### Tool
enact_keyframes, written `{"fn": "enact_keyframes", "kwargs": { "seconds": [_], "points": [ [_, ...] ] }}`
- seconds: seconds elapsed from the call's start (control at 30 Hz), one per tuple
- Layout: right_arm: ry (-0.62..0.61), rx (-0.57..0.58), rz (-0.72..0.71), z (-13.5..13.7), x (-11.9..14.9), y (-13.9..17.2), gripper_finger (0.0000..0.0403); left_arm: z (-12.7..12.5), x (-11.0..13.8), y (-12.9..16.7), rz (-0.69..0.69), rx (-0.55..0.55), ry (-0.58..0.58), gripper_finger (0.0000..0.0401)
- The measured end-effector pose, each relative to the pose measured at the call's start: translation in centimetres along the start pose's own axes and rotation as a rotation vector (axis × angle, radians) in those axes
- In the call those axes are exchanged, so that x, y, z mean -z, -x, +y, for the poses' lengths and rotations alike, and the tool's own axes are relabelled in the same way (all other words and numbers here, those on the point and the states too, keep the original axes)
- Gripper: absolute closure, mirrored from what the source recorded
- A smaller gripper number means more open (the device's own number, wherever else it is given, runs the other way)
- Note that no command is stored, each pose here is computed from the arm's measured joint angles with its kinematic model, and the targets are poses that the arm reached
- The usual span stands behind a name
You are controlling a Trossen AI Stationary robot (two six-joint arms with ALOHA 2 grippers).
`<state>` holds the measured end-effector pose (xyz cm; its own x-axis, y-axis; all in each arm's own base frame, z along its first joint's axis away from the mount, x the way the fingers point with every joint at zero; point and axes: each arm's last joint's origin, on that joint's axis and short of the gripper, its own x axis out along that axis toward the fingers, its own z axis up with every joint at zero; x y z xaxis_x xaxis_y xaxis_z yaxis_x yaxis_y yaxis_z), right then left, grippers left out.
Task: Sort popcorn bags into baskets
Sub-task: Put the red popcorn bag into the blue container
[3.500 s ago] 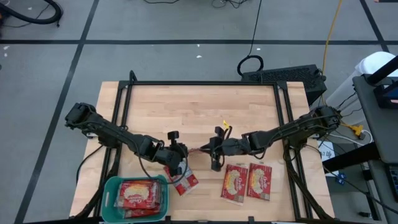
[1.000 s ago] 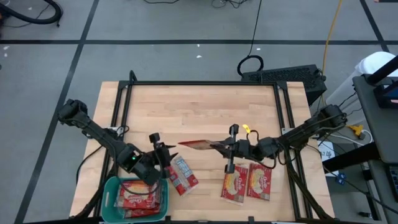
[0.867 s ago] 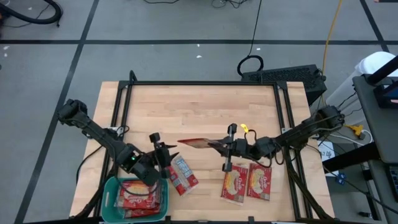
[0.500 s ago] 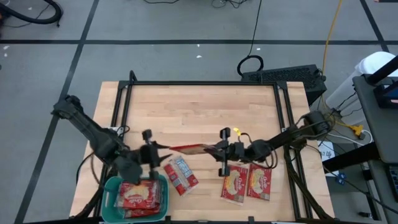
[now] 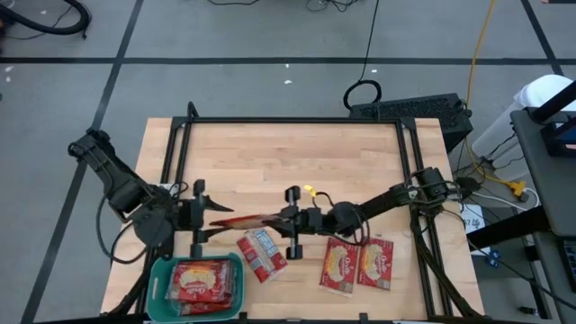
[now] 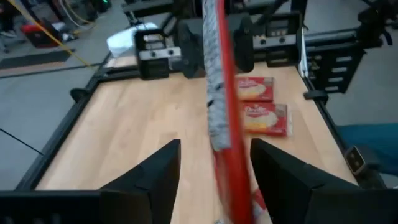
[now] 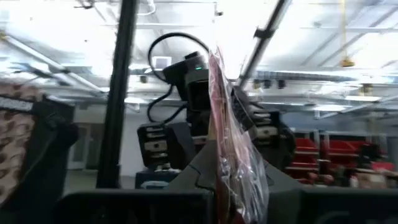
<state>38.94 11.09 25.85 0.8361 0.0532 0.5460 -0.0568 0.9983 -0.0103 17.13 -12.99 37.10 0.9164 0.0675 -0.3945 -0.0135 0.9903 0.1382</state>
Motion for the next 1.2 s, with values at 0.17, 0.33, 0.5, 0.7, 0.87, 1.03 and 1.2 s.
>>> {"fn": "enact_keyframes", "kwargs": {
  "seconds": [0.17,0.33,0.5,0.7,0.87,1.03,1.2],
  "points": [
    [0.016,-0.023,0.043,-0.5,0.2,-1.6,0.0392,0.3,-0.1,-0.1,0.006,0.013,0.057,0.0219],
    [0.022,-0.017,0.073,-0.8,0.5,-1.7,0.0392,0.8,-0.2,0.4,0.008,0.085,0.105,0.0306],
    [-0.021,-0.005,0.123,-1.2,1.0,-1.8,0.0382,1.3,0.1,0.3,0.072,0.163,0.153,0.0384],
    [-0.01,0.001,0.289,-1.2,2.0,-1.6,0.0328,1.5,1.2,0.9,0.227,0.261,0.251,0.0376],
    [-0.044,0.0,0.527,-1.2,2.7,-1.0,0.0282,1.8,2.2,2.7,0.413,0.438,0.396,0.0385],
    [-0.065,0.004,0.685,-0.9,3.7,-0.1,0.0258,1.2,3.0,4.3,0.603,0.572,0.503,0.0374],
    [-0.052,-0.03,0.724,0.2,3.7,0.3,0.0255,-0.2,4.3,4.6,0.751,0.567,0.548,0.0377]
  ]
}}
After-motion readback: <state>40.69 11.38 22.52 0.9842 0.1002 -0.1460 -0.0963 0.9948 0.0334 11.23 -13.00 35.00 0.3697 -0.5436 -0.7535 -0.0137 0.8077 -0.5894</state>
